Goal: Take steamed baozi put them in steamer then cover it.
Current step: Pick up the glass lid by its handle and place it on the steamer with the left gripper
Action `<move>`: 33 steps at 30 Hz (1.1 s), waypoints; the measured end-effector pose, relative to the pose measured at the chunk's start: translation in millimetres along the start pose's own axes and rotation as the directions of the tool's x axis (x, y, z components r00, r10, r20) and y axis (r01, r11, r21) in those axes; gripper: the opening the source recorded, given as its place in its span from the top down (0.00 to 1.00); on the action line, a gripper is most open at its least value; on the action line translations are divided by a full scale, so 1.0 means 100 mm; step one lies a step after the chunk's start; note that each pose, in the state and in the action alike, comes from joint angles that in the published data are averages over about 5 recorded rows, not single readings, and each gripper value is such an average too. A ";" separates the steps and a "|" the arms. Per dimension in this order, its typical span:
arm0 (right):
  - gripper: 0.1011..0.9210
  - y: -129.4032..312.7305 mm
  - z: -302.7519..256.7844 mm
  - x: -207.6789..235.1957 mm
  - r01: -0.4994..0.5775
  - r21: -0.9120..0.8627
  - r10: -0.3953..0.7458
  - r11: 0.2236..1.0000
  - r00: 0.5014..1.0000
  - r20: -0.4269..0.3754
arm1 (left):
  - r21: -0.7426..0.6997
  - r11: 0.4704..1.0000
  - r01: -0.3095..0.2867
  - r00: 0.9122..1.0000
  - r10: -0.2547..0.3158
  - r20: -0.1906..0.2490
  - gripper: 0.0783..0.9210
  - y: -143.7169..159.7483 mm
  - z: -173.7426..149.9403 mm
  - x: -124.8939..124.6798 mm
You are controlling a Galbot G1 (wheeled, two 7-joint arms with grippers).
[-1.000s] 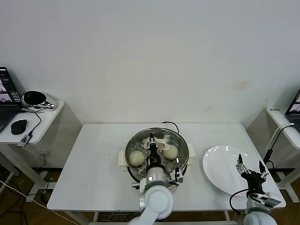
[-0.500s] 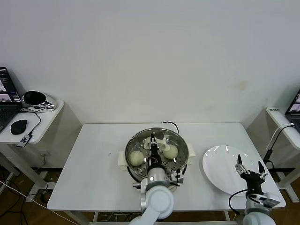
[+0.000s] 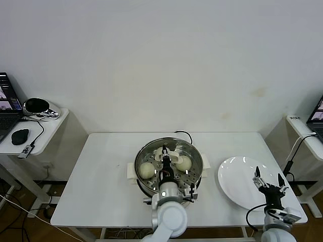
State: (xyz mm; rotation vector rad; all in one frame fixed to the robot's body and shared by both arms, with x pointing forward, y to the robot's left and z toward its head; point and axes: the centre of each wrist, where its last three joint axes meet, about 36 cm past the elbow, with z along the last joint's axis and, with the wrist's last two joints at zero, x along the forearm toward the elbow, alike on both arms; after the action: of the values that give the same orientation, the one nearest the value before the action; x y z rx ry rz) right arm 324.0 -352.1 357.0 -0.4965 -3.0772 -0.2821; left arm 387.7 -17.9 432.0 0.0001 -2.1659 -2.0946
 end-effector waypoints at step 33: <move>0.12 0.03 0.03 0.06 0.020 0.010 -0.020 1.000 1.000 -0.008 | 0.104 0.995 -0.006 0.997 -0.002 0.076 0.12 0.35 0.20 0.64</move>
State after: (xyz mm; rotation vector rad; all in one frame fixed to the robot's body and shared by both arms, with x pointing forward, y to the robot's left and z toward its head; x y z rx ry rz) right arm 319.4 -347.2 354.7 -0.4637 -3.0754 -0.2685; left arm 325.4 -2.4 471.8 -0.0733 -2.3149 -2.0094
